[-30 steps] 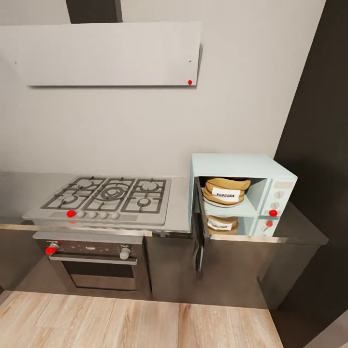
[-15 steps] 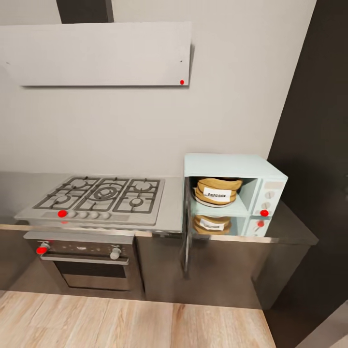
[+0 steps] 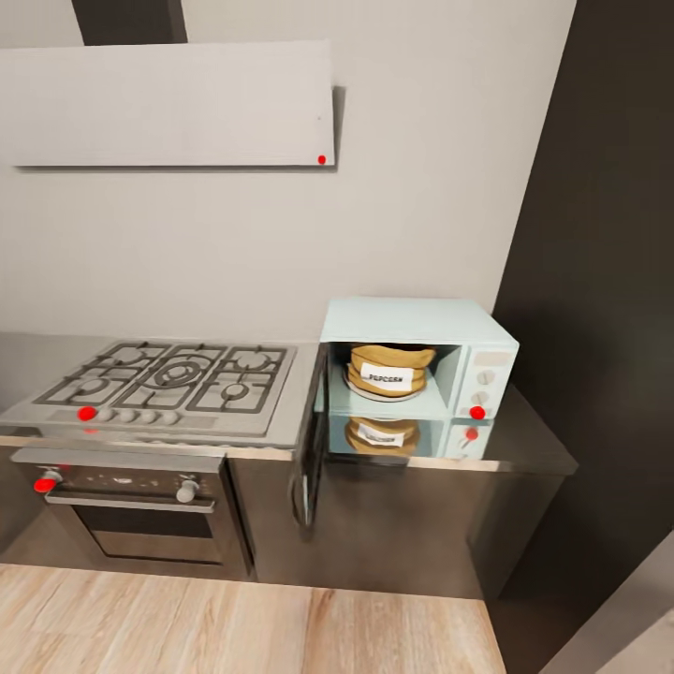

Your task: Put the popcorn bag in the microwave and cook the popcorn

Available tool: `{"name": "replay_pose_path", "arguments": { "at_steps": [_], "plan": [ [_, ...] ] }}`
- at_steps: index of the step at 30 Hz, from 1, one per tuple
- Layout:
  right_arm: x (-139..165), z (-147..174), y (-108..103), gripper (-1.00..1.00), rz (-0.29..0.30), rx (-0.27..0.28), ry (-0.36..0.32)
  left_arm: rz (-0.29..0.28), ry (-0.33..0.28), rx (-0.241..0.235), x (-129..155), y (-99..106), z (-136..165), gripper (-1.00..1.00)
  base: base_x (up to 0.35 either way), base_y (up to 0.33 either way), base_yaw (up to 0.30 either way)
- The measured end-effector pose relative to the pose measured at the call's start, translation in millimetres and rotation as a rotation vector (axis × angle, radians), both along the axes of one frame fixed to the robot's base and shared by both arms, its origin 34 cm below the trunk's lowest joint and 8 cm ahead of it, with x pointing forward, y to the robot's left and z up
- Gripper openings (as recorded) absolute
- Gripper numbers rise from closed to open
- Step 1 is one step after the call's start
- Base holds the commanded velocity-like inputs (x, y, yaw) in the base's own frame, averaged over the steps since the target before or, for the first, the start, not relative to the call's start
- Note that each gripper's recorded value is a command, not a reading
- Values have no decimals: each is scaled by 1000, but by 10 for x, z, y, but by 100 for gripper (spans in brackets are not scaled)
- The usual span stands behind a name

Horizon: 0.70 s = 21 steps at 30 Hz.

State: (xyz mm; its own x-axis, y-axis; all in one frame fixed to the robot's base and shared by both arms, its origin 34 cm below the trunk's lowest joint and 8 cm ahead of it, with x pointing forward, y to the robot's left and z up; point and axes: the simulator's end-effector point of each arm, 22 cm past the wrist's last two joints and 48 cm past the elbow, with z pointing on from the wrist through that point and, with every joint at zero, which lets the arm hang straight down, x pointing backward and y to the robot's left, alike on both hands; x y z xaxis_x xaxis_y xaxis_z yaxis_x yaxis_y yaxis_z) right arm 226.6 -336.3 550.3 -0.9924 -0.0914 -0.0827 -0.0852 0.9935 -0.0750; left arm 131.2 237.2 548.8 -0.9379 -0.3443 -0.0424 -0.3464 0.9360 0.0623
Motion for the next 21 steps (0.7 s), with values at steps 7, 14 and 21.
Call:
{"name": "replay_pose_path", "arguments": {
  "at_steps": [7, 14, 21],
  "plan": [
    [-11, -1, -1, 100, -1, -3, 5, -3, -1, -4, 11, -10, -1, 100, 0, -19, 0],
    [-27, -2, -8, 100, 0, -5, 12, -27, -148, 19, 741, 167, 30, 100, 0, 0, 0],
    [-21, -3, 12, 100, 4, 1, 9, -76, -382, -26, 2564, 346, 671, 100, 0, 0, 0]
  ]
}}
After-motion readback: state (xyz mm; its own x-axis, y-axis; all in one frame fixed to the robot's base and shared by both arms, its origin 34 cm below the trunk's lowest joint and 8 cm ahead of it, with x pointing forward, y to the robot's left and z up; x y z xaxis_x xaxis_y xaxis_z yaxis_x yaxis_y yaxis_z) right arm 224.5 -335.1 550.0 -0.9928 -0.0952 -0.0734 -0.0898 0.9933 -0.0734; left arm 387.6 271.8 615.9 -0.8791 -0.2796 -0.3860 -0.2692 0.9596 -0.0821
